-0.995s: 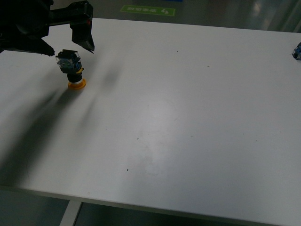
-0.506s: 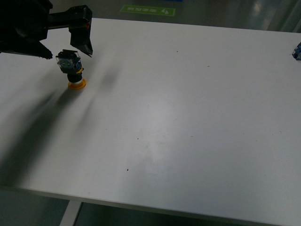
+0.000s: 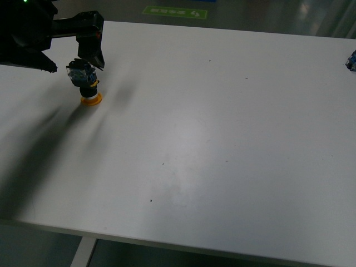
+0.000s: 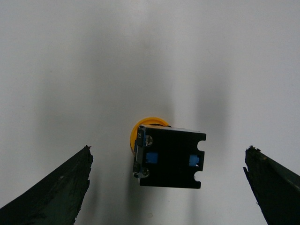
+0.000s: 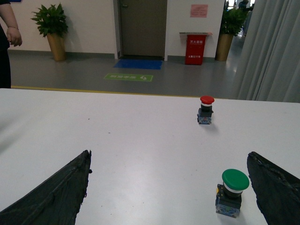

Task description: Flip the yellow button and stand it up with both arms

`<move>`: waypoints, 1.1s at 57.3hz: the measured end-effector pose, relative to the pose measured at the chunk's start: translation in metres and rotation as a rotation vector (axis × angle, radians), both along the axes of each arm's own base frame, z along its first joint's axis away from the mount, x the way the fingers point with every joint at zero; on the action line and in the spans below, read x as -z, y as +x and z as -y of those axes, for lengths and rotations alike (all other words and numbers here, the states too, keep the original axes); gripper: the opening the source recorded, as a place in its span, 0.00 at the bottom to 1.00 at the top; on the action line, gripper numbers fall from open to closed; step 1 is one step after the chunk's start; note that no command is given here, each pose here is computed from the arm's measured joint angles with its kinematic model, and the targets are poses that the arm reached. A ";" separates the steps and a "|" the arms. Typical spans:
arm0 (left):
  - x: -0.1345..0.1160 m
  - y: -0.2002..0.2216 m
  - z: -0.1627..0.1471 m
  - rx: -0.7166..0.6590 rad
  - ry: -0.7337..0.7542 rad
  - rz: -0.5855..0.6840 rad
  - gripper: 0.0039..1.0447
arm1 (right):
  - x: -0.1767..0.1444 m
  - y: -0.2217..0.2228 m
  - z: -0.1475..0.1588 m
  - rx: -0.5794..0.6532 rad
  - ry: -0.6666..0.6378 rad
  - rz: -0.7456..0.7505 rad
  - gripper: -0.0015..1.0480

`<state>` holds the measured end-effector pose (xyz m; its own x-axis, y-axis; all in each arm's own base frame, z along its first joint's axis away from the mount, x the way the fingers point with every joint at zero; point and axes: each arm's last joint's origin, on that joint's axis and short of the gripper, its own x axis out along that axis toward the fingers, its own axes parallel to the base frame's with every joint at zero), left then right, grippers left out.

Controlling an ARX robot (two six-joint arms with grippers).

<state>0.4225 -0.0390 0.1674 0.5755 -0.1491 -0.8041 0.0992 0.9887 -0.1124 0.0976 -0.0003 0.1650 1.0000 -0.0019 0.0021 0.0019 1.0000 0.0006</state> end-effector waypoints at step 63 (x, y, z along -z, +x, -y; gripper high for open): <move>0.002 0.008 -0.008 -0.018 -0.122 -0.022 0.33 | 0.000 0.000 0.000 0.000 0.000 0.000 0.93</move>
